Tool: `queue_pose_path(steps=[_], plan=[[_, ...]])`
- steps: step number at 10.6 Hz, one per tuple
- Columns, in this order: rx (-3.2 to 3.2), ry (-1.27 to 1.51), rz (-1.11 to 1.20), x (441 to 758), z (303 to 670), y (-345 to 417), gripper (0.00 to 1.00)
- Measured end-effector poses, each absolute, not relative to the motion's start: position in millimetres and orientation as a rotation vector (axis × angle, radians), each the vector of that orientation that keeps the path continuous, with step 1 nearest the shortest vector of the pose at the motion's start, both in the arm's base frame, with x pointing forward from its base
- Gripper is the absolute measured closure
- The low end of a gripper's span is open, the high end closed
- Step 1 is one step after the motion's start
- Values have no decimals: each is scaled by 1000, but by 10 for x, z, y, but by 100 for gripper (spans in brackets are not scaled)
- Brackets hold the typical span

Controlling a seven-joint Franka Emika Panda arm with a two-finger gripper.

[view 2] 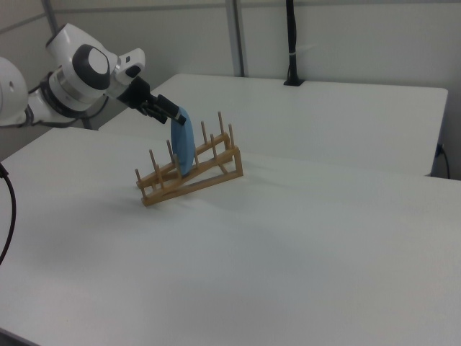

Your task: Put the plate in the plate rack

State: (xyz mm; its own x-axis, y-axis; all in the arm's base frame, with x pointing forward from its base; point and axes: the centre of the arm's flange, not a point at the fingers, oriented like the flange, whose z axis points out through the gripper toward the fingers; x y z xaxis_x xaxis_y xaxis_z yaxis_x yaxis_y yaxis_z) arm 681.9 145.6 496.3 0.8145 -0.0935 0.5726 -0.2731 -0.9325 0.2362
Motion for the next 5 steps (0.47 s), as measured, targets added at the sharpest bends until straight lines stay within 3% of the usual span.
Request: queue_pose_path(steps=[2, 5], plan=[[2768, -385, 681, 6699, 5088, 1402, 0], [2905, -285, 300, 6383, 5244, 1225, 0]])
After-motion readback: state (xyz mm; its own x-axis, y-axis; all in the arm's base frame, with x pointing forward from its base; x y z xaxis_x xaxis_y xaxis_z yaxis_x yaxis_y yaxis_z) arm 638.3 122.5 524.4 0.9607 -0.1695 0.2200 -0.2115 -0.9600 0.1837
